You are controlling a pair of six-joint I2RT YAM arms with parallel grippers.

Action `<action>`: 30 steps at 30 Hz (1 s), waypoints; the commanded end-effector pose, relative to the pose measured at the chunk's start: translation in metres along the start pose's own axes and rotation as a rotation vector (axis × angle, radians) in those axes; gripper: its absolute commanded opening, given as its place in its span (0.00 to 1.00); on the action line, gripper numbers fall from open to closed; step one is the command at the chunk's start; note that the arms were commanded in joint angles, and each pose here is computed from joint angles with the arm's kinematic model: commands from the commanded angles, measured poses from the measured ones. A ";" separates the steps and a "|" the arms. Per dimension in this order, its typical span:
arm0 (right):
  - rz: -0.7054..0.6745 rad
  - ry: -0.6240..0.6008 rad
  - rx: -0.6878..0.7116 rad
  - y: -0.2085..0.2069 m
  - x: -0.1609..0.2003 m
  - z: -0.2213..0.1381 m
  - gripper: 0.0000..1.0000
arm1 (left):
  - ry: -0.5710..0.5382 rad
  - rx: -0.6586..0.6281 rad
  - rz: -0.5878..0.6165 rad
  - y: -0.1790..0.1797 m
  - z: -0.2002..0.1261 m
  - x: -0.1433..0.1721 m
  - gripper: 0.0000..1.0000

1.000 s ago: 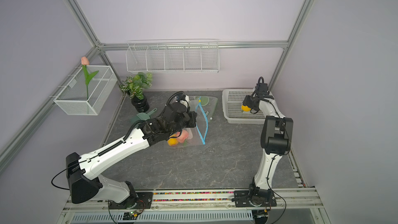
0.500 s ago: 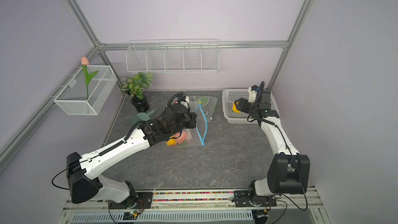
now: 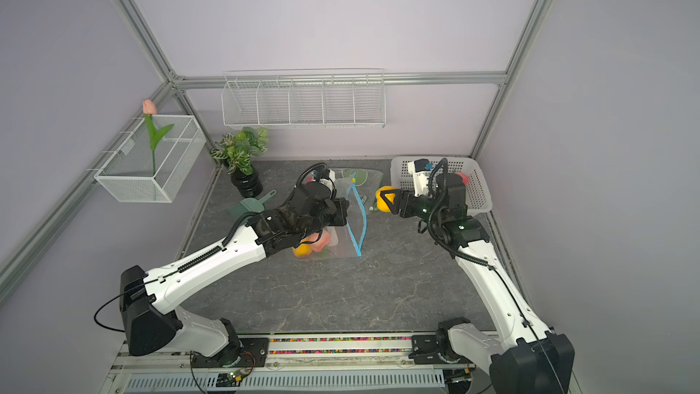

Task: Place the peach in a zip-top bag and seal the zipper
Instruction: Place the peach in the zipper food storage bag.

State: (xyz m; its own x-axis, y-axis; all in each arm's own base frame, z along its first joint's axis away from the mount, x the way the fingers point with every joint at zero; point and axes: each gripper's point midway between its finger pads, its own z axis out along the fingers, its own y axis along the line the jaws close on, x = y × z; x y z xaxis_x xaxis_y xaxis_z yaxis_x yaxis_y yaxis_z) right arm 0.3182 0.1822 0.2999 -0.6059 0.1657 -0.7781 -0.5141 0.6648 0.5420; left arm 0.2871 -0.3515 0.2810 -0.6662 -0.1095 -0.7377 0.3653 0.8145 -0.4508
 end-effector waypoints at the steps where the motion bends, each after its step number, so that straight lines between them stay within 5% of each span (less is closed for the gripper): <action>1: -0.013 0.004 -0.088 0.023 0.006 0.005 0.64 | -0.015 0.040 -0.021 -0.012 0.002 -0.010 0.00; 17: -0.009 0.130 -0.067 0.016 0.051 0.044 0.65 | -0.043 0.098 0.002 -0.031 -0.010 -0.030 0.00; 30: -0.020 0.165 -0.066 0.016 0.057 0.061 0.72 | 0.003 0.190 -0.031 -0.041 -0.009 -0.015 0.00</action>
State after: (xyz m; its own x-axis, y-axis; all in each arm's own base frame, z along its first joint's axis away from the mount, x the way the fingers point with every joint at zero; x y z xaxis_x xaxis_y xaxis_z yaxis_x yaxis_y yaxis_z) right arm 0.3085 0.2426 0.2372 -0.7071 0.0214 -0.7068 -0.5471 0.6167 0.5660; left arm 0.2796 -0.3780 0.3070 -0.6771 -0.1048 -0.7284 0.4531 0.7206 -0.5248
